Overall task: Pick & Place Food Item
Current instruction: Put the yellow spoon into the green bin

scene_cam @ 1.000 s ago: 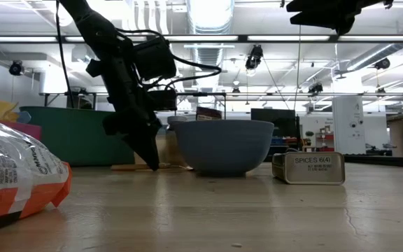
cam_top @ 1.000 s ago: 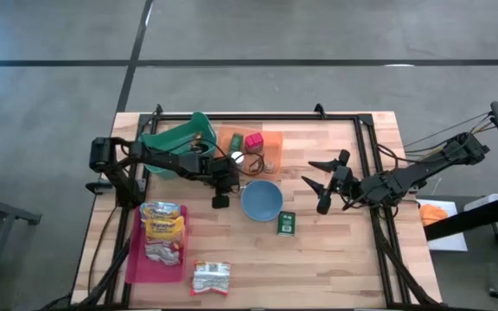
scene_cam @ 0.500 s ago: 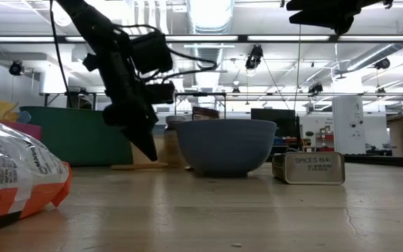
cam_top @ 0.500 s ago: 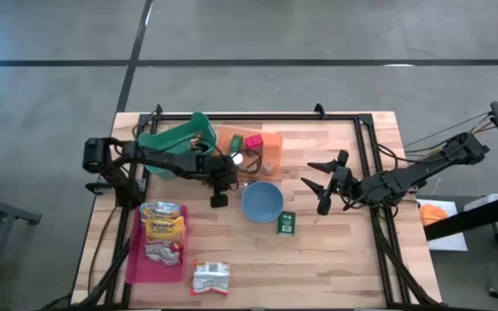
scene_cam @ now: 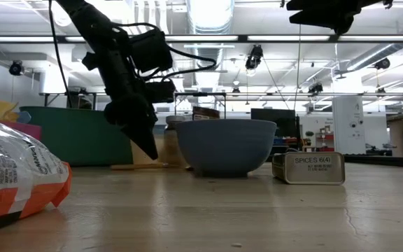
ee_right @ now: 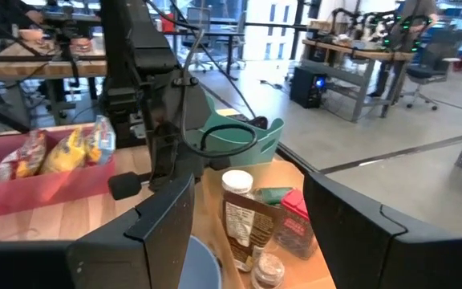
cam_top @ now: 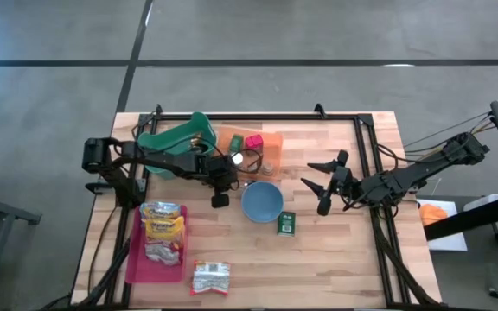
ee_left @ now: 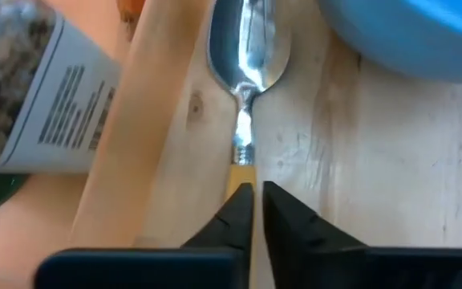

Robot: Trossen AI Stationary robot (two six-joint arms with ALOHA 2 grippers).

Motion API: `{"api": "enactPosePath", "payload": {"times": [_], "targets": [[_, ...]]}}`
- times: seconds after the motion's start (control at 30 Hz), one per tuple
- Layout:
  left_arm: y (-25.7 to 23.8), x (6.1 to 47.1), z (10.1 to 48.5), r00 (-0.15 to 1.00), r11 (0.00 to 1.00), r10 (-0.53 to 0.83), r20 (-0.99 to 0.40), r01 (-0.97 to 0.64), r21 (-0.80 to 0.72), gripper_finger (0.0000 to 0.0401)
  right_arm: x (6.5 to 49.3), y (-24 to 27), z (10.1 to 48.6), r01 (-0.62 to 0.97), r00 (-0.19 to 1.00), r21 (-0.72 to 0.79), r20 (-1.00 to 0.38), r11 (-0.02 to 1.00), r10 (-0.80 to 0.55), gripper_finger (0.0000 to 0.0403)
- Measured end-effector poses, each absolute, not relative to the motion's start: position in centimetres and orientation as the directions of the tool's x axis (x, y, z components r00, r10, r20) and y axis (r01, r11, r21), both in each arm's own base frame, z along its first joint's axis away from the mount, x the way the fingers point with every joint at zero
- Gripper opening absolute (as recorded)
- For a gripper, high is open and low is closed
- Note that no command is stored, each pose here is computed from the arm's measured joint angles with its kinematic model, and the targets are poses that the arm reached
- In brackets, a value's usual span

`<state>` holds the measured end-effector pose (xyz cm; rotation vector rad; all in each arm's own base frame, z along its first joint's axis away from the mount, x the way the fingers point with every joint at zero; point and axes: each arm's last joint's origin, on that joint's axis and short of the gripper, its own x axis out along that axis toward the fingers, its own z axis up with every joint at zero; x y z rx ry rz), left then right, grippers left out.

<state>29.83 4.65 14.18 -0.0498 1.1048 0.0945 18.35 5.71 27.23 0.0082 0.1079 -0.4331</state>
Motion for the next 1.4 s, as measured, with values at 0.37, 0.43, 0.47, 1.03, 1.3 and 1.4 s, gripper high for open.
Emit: {"api": "enactPosePath", "payload": {"times": [0.37,0.43,0.47,1.03,1.3,1.4], "targets": [[4.7,30.3,12.7,0.42,0.998,0.06,-0.905,-0.055,0.041,0.0154,18.4,5.9,27.2,0.373,0.922,-0.008,-0.111,0.928,-0.371,0.0231],[4.8,30.5,12.3,0.417,0.996,0.078,-0.906,-0.061,0.058,0.0163,18.4,5.9,27.2,0.368,0.924,-0.008,-0.112,0.93,-0.367,0.0231],[4.8,30.6,12.2,0.417,0.995,0.09,-0.904,-0.066,0.069,0.0164,18.4,5.9,27.2,0.368,0.924,-0.007,-0.111,0.93,-0.366,0.0231],[4.9,30.7,12.1,0.416,0.989,0.125,-0.9,-0.118,0.083,0.002,18.4,5.9,27.3,0.367,0.925,-0.003,-0.107,0.93,-0.365,0.0231],[4.7,30.2,12.8,0.411,0.99,0.111,-0.905,-0.121,0.067,0.002,18.4,5.9,27.4,0.366,0.926,0.003,-0.101,0.93,-0.364,0.0231],[4.6,29.8,13.4,0.401,0.992,0.098,-0.911,-0.118,0.055,0.002,18.4,5.9,27.4,0.366,0.926,0.005,-0.099,0.931,-0.364,0.0231]]}}
